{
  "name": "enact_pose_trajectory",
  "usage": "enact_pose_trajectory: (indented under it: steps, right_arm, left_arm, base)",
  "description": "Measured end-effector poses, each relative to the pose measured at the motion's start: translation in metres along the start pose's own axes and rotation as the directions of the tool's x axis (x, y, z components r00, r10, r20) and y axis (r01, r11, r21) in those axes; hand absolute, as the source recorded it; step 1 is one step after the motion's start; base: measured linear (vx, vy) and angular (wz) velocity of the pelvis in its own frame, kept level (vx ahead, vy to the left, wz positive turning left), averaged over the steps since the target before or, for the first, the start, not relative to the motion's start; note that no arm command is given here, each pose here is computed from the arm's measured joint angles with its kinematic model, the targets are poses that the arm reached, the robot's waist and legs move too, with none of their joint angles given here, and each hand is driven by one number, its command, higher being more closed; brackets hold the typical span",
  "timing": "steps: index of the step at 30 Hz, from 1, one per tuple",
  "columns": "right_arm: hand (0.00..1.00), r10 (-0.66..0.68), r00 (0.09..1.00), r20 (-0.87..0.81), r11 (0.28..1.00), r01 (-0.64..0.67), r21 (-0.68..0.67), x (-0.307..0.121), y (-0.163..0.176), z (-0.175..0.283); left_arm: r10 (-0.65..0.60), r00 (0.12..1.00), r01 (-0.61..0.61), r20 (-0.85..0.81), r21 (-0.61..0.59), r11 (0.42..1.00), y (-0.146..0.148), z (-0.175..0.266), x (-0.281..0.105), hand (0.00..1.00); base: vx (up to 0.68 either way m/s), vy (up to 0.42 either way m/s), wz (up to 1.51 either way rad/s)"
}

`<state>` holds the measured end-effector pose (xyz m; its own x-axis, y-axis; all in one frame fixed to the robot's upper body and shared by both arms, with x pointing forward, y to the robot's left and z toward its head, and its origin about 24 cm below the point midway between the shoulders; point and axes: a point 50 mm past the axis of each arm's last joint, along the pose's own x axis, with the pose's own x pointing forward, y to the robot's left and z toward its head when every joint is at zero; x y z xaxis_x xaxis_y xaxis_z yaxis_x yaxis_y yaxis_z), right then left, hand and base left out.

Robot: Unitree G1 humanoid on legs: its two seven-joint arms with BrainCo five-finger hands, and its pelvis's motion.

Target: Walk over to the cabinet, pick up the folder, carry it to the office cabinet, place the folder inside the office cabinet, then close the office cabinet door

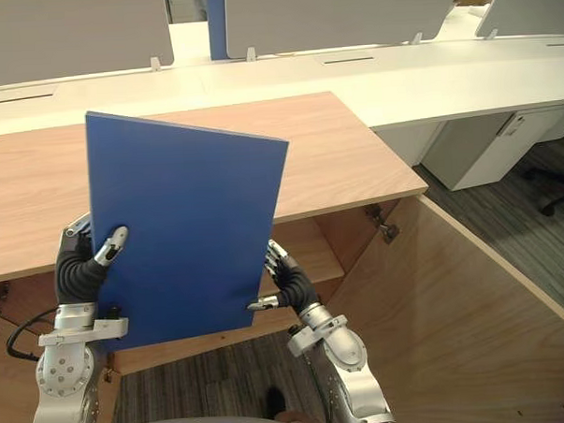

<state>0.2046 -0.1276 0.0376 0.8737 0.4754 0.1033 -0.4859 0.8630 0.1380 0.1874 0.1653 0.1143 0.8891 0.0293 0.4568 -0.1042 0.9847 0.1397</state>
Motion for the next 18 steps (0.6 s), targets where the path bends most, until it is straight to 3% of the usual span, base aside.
enact_pose_trajectory:
  steps: [11,18]
  right_arm:
    - [0.00,0.056,0.998,-0.012,0.998,-0.056,0.024,0.0037,0.0056,-0.0004]
    - [0.00,0.065,0.998,-0.004,0.998,-0.065,0.009,0.0100,0.0048,0.0039]
  left_arm:
    - [-0.081,0.994,0.077,0.068,0.054,0.996,-0.0092,0.0068,0.0048,1.00]
    - [-0.068,0.995,0.064,0.076,0.047,0.997,-0.0103,0.0077,0.0057,1.00]
  base:
    - [-0.01,0.001,-0.02]
    - [-0.01,0.001,0.00]
